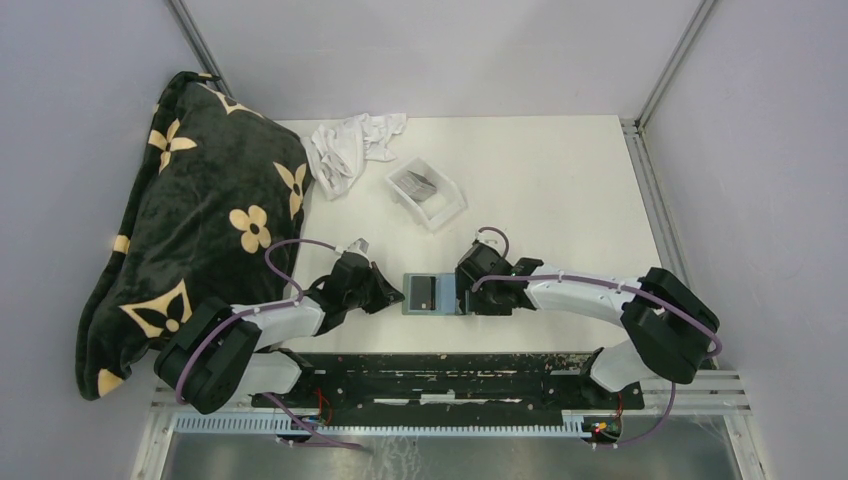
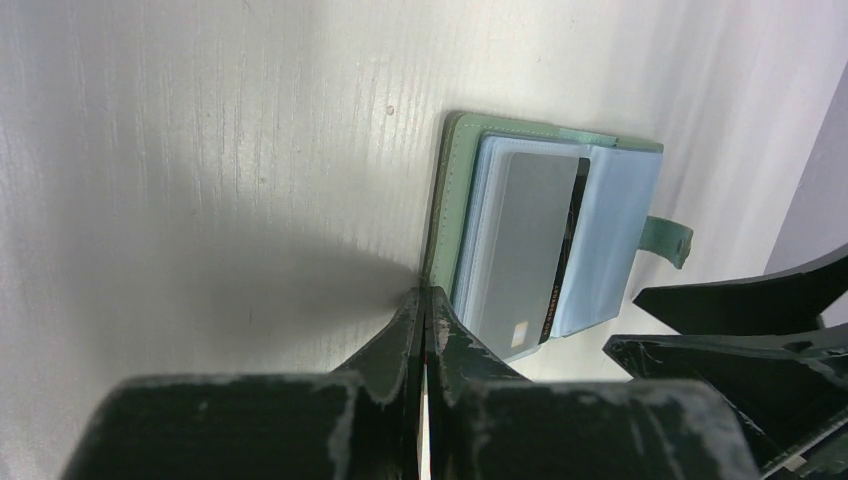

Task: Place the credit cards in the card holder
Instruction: Close the card holder at the center of the board.

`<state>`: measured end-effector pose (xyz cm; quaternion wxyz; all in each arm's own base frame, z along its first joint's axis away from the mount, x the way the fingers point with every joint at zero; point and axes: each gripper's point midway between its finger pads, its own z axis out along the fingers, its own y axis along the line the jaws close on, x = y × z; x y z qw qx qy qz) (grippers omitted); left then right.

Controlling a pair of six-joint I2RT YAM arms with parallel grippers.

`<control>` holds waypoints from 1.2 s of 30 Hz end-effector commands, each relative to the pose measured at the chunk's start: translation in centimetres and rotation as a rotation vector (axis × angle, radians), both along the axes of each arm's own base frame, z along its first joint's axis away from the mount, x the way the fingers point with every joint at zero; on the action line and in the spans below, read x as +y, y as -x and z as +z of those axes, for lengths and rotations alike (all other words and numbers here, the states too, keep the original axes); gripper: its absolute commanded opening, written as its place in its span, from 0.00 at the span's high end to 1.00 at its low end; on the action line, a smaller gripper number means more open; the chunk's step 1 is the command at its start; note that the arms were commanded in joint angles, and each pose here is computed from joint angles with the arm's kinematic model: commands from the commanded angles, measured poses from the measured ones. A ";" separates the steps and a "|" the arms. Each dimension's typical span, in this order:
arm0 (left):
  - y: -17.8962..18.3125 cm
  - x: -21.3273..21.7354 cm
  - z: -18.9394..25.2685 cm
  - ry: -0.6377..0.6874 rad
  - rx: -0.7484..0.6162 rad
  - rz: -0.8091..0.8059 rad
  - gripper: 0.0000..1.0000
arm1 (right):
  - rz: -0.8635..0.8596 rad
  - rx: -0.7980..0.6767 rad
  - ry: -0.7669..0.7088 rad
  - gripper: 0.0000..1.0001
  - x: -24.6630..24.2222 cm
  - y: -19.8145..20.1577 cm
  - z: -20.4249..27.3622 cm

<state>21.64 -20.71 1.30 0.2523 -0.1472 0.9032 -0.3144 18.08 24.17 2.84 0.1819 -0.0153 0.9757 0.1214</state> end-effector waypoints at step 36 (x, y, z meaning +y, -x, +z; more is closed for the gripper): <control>-2.2 -2.7 9.3 0.202 -0.200 -0.024 0.96 | -0.122 0.086 -0.394 0.52 3.5 -1.7 -1.7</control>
